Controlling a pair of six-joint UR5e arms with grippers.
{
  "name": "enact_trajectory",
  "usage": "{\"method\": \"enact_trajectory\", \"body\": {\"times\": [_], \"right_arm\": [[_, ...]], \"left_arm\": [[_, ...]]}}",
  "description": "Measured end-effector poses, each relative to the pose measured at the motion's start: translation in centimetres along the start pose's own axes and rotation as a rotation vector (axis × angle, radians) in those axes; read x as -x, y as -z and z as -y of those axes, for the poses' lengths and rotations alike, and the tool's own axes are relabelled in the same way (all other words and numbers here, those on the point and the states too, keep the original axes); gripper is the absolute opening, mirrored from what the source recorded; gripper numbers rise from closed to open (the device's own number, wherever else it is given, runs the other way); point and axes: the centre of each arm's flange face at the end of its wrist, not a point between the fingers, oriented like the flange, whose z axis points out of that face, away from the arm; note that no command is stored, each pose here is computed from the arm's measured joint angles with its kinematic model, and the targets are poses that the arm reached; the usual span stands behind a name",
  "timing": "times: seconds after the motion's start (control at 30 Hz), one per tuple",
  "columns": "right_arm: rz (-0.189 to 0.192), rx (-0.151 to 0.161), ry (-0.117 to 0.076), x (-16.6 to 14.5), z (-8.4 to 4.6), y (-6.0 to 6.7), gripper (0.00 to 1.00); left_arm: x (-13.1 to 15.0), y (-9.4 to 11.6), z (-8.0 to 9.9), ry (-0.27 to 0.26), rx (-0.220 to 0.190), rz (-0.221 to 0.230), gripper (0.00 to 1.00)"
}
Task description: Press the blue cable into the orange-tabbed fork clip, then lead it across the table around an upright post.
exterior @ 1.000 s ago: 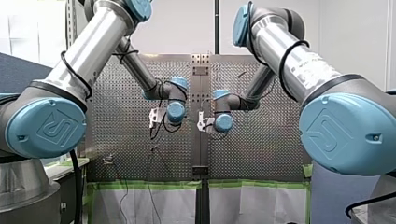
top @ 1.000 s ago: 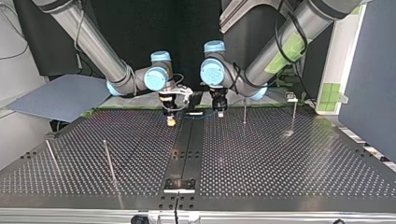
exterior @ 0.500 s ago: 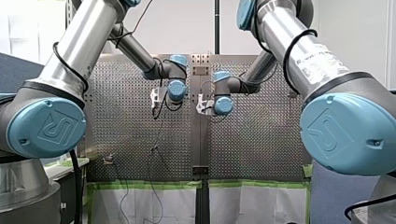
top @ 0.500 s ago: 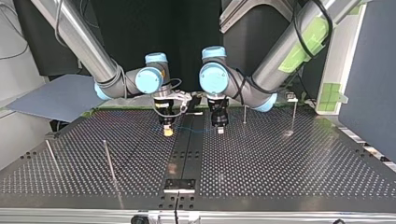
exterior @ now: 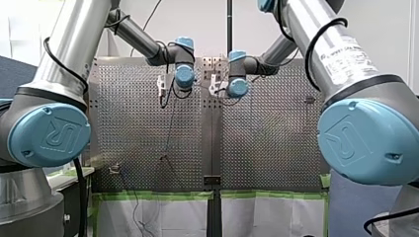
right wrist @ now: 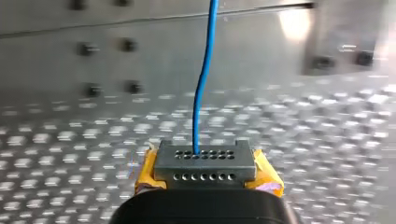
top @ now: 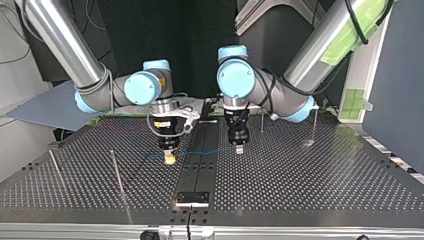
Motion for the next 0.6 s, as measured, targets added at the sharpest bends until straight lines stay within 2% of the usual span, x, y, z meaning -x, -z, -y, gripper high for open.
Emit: {"method": "enact_trajectory", "body": {"times": [0.37, 0.6], "right_arm": [[-0.092, -0.008, -0.013, -8.3, 0.2, 1.1, 0.0], [-0.15, -0.005, -0.031, -13.0, -0.7, 2.0, 0.0]], "left_arm": [[8.9, 1.8, 0.2, 0.022, -0.032, 0.098, 0.0], [11.6, 1.6, 0.6, 0.037, -0.057, 0.12, 0.0]]}}
